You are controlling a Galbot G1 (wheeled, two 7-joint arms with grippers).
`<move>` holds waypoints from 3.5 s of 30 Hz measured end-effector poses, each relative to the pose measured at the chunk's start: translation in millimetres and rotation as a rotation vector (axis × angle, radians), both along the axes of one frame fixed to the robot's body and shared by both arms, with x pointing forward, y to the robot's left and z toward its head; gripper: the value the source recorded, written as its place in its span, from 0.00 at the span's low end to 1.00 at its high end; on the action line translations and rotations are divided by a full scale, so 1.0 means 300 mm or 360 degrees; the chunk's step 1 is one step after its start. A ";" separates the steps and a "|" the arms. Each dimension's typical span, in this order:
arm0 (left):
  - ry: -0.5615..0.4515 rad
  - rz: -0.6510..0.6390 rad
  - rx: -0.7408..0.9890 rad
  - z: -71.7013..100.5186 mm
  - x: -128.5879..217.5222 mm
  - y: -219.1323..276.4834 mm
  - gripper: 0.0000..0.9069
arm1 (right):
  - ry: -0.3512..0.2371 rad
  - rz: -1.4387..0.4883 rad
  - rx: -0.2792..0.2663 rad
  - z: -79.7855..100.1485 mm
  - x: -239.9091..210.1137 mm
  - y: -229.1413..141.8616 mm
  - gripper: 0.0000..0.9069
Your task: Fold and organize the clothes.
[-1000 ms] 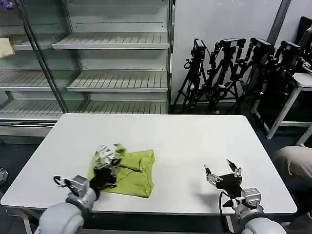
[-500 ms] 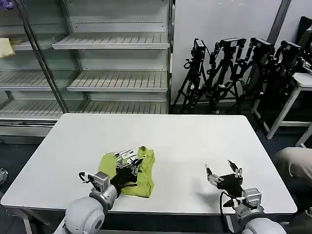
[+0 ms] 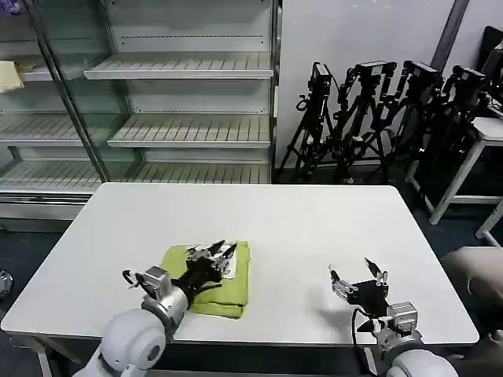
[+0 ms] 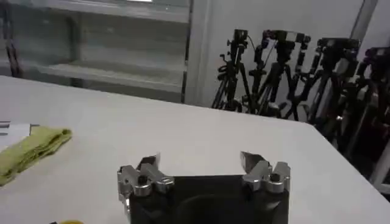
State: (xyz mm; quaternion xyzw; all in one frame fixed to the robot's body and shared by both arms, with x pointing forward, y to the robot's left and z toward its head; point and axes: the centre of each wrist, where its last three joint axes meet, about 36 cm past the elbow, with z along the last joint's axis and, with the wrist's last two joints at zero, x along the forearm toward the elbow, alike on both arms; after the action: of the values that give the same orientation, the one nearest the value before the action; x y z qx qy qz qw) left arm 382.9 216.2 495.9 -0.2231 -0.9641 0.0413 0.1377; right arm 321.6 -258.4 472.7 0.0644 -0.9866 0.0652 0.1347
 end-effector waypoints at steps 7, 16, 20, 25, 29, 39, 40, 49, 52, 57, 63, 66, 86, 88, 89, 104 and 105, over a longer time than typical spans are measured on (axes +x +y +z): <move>0.0015 0.0212 0.0055 0.006 0.005 0.121 1.00 | -0.0012 0.0013 0.0014 -0.003 0.007 0.011 1.00; 0.0178 0.0417 0.0133 -0.104 -0.009 0.238 1.00 | -0.0016 0.0018 0.0008 -0.004 0.000 0.007 1.00; 0.0243 0.0456 0.0132 -0.148 -0.012 0.258 1.00 | -0.0013 0.0019 0.0011 -0.006 -0.003 0.008 1.00; 0.0300 0.0479 0.0110 -0.188 -0.012 0.263 1.00 | -0.0015 0.0016 0.0009 -0.004 -0.005 0.006 1.00; 0.0343 0.0500 0.0102 -0.220 -0.013 0.266 0.02 | -0.0015 0.0015 0.0009 -0.004 -0.006 0.006 1.00; 0.0385 0.0506 0.0064 -0.248 -0.031 0.254 0.02 | -0.0012 0.0024 0.0013 -0.010 0.006 0.011 1.00; 0.0387 0.0505 0.0060 -0.250 -0.032 0.253 0.02 | -0.0008 0.0025 0.0014 -0.012 0.006 0.012 1.00; 0.0393 0.0503 0.0057 -0.254 -0.027 0.252 0.02 | -0.0007 0.0031 0.0011 -0.010 0.008 0.015 1.00; 0.0384 0.0498 0.0073 -0.246 -0.023 0.262 0.02 | -0.0006 0.0034 0.0015 -0.011 0.008 0.019 1.00; 0.0338 0.0494 0.0163 -0.213 -0.015 0.311 0.02 | -0.0015 0.0039 0.0017 -0.007 0.012 0.024 1.00; 0.0259 0.0534 0.0386 -0.144 -0.002 0.472 0.02 | -0.0032 0.0051 0.0039 -0.003 0.019 0.039 1.00; 0.0210 0.0580 0.0537 -0.089 0.010 0.594 0.02 | -0.0042 0.0064 0.0056 -0.005 0.025 0.049 1.00; -0.0208 0.0534 0.0996 0.071 -0.064 0.520 0.01 | -0.0042 0.0056 0.0049 -0.013 0.021 0.037 1.00; -0.0242 0.0448 0.0941 0.040 -0.086 0.416 0.01 | -0.0042 0.0053 0.0046 -0.013 0.021 0.034 1.00; -0.0254 0.0406 0.0912 0.026 -0.100 0.366 0.01 | -0.0042 0.0051 0.0045 -0.013 0.021 0.033 1.00; -0.0288 -0.0042 0.0453 -0.140 -0.153 -0.190 0.01 | -0.0089 -0.0006 -0.0002 0.038 0.008 -0.029 1.00; -0.0292 -0.0055 0.0446 -0.147 -0.146 -0.206 0.01 | -0.0096 -0.0014 -0.0004 0.044 0.009 -0.034 1.00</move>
State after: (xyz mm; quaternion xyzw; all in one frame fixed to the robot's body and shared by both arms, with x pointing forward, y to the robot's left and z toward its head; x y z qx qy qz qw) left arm 339.0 154.4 451.8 -0.2212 -0.9650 -0.1165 0.0795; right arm 324.4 -268.7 485.8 0.0578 -0.9904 0.0677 0.1053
